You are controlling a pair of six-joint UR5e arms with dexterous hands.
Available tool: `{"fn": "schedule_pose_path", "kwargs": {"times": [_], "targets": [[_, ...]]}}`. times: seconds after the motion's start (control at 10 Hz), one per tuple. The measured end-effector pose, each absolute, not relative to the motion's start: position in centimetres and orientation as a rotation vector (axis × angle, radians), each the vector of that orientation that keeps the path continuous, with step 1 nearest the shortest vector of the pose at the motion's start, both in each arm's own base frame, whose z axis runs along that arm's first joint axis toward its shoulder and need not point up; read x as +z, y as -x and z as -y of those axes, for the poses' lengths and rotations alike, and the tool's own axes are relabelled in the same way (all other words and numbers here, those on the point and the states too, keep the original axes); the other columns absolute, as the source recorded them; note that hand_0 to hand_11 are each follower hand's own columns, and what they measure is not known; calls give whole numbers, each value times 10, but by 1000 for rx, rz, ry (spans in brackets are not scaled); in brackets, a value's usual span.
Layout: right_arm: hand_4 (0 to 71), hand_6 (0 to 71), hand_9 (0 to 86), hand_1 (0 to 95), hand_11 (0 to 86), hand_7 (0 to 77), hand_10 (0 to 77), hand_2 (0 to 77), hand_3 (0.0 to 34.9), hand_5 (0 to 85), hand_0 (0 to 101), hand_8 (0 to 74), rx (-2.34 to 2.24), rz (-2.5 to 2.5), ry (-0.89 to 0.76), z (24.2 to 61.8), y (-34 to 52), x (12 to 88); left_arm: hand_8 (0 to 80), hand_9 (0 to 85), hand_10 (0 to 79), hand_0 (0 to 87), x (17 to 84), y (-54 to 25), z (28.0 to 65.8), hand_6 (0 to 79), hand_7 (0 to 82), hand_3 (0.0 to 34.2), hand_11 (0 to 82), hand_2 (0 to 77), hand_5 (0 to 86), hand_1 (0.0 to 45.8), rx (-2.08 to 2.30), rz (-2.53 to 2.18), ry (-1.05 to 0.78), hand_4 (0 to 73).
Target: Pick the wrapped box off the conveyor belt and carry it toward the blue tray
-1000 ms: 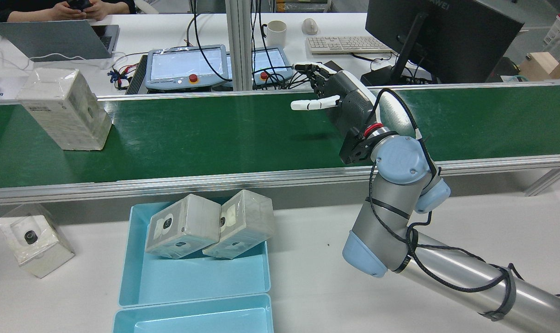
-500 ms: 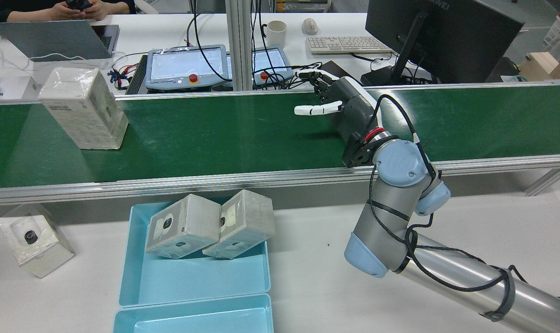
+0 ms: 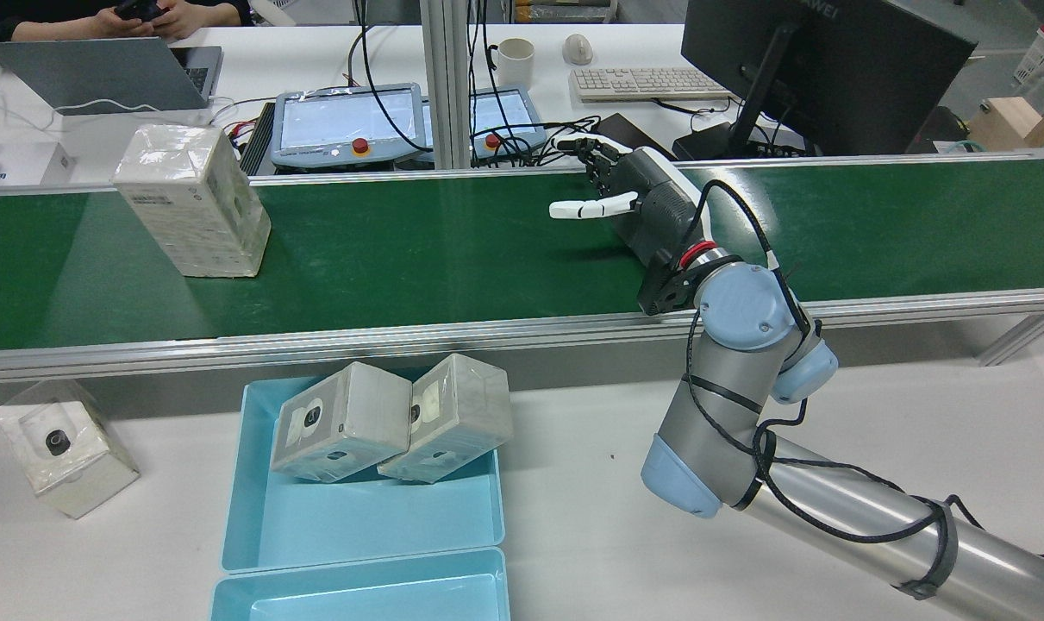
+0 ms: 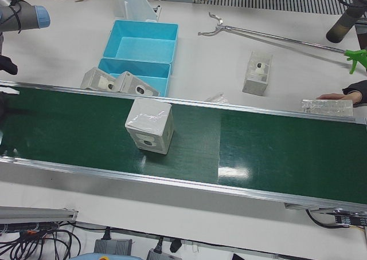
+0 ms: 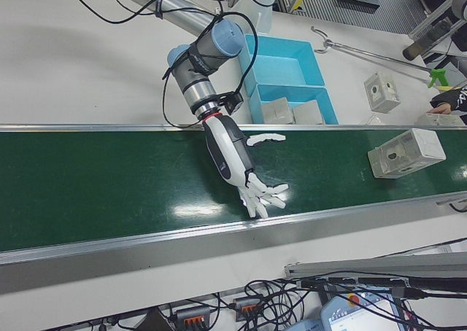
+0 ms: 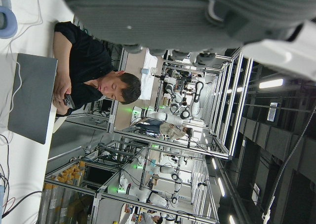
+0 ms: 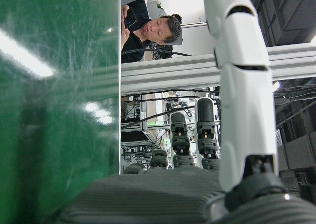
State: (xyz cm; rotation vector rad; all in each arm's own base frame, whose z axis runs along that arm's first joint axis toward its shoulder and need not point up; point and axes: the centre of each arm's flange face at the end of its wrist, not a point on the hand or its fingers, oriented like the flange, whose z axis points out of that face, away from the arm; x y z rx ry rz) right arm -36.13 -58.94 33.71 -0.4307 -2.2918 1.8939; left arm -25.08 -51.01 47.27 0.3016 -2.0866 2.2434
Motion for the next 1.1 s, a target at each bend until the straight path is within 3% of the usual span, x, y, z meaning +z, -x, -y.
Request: {"fn": "schedule_pose_path", "kwargs": {"times": [1.1], "targets": [[153,82,60,175,5,98,0,153,0,316,497,22,1901,2283,431,591,364,342,5,5,5,0,473,251,510,5,5,0,5,11,11,0,2243,2087,-302,0]]}}
